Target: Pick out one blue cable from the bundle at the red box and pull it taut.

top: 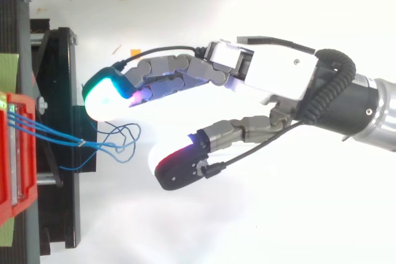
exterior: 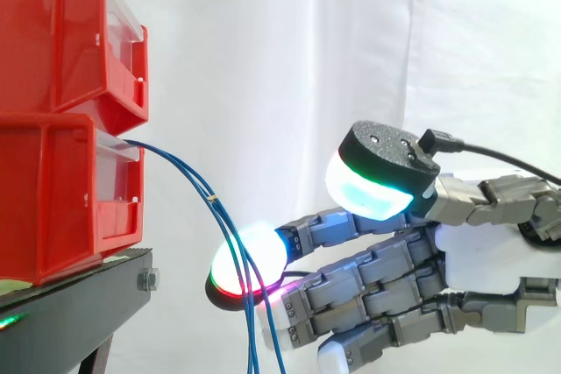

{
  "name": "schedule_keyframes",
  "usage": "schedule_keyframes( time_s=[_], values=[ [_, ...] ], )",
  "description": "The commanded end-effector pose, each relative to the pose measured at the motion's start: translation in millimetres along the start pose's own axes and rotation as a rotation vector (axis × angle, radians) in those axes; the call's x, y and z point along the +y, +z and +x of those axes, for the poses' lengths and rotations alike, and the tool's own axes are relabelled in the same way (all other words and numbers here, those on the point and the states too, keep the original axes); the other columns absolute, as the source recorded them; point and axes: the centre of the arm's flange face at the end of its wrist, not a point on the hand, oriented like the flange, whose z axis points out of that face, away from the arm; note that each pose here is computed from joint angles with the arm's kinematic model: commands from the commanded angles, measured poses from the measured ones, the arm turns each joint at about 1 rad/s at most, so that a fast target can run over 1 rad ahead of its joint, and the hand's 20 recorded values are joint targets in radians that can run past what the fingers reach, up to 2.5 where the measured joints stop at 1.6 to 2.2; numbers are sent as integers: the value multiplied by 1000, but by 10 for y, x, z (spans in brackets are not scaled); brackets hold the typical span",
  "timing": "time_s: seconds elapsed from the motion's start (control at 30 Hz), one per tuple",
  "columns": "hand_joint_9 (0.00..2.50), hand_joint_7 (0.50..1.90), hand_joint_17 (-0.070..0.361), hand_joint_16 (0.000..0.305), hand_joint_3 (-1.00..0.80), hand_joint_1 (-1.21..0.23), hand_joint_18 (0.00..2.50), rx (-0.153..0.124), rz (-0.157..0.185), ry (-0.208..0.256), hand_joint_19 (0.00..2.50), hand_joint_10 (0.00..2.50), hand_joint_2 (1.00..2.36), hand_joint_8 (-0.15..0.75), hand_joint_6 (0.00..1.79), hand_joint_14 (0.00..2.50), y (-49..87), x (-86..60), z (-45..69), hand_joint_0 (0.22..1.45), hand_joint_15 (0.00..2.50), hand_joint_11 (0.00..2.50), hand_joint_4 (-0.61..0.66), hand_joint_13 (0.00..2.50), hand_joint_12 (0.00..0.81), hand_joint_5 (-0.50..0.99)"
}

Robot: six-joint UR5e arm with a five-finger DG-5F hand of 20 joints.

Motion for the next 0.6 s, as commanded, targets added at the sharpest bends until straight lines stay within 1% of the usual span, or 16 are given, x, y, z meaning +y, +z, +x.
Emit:
schedule_keyframes(
  time_s=[0.0, 0.03, 0.07, 0.1, 0.13, 0.17, 0.2, 0.23, 0.27, 0.4, 0.57],
  values=[
    [614, 621, 114, 51, -480, -595, 463, -1, -3, 23, 505, 3, 1001, 280, 501, 7, 51, -165, 20, 572, 157, 88, 241, 439, 354, -208],
    [617, 621, 114, 51, -481, -595, 463, 7, -4, 50, 505, 3, 1001, 281, 501, 8, 101, -270, 68, 573, 161, 90, 241, 440, 353, -208],
    [617, 621, 115, 51, -479, -595, 464, 10, -6, 54, 503, 3, 1001, 280, 501, 6, 114, -270, 78, 572, 166, 90, 242, 444, 353, -208],
    [617, 623, 115, 51, -480, -595, 464, 12, -3, 59, 503, 4, 1001, 281, 501, 6, 124, -302, 81, 572, 159, 96, 243, 444, 354, -206],
    [617, 624, 115, 51, -482, -595, 465, 15, -10, 73, 503, 2, 1001, 279, 501, 6, 182, -307, 91, 573, 163, 83, 245, 444, 354, -206],
    [617, 623, 115, 51, -481, -595, 465, 15, -10, 73, 503, 1, 1002, 280, 501, 6, 182, -307, 91, 573, 166, 91, 244, 444, 353, -205],
    [618, 623, 115, 51, -479, -596, 466, 25, -9, 76, 505, 4, 1001, 280, 501, 6, 211, -342, 101, 572, 163, 95, 244, 444, 354, -205],
    [621, 623, 115, 51, -481, -595, 467, 26, -18, 81, 505, 3, 1001, 282, 501, 6, 240, -303, 95, 573, 166, 88, 244, 445, 355, -204],
    [621, 623, 115, 51, -481, -595, 467, 25, -20, 82, 503, 3, 1001, 281, 501, 6, 250, -294, 86, 573, 166, 88, 244, 446, 354, -204],
    [620, 624, 115, 51, -481, -595, 466, 27, -19, 87, 505, 3, 1001, 281, 501, 6, 250, -297, 77, 573, 163, 91, 245, 448, 355, -203],
    [622, 626, 115, 51, -480, -595, 469, 27, -23, 119, 505, 4, 1001, 280, 501, 6, 256, -295, 68, 573, 164, 90, 244, 450, 356, -204]
  ],
)
